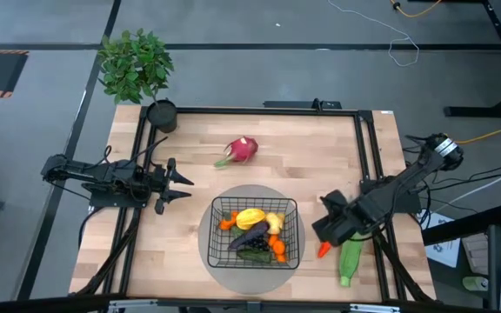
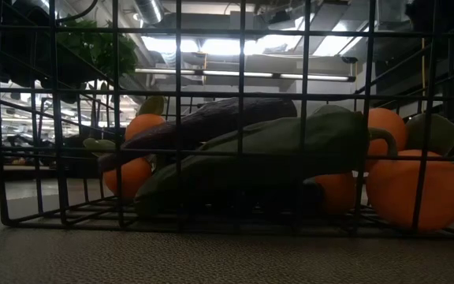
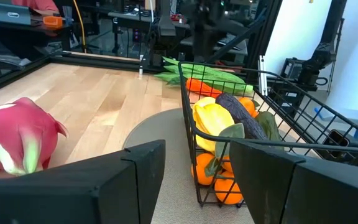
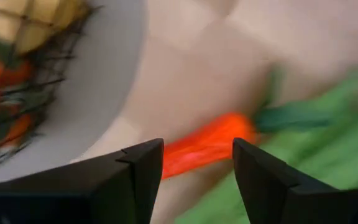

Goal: Build produce basket
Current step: Put the orange carrot into the black wire basket

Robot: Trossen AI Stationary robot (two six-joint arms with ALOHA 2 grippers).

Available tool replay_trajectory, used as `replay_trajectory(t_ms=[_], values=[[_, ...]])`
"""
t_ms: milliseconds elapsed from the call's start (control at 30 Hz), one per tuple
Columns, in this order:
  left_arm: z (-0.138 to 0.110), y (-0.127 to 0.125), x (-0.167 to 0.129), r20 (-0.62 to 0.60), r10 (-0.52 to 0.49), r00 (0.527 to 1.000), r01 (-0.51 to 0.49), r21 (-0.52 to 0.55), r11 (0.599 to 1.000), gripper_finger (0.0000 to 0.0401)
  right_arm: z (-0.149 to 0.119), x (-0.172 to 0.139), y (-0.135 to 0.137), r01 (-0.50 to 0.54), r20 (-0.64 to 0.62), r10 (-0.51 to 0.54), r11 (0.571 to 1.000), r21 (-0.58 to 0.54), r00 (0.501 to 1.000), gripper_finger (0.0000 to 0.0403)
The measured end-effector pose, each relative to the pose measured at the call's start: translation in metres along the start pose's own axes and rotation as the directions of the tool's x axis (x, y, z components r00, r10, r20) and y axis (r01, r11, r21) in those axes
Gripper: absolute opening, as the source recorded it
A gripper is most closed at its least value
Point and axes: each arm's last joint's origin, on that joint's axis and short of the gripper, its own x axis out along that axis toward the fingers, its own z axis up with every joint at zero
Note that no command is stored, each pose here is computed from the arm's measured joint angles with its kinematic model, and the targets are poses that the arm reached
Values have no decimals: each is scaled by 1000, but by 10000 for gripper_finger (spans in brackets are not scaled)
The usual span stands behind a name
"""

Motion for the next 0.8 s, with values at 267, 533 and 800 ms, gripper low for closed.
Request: replay_trajectory(t_ms=[267, 533, 800], values=[[0, 0, 0, 0, 0, 1000, 0, 0, 1000, 170, -5, 41, 7, -30, -40, 37, 988, 153, 999, 180], [0, 0, 0, 0, 0, 1000, 0, 0, 1000, 170, -14, 62, 12, 25, -152, 24, 949, 313, 988, 180], [0, 0, 0, 0, 0, 1000, 0, 0, 1000, 170, -19, 73, 13, 147, -254, -51, 915, 376, 966, 180]])
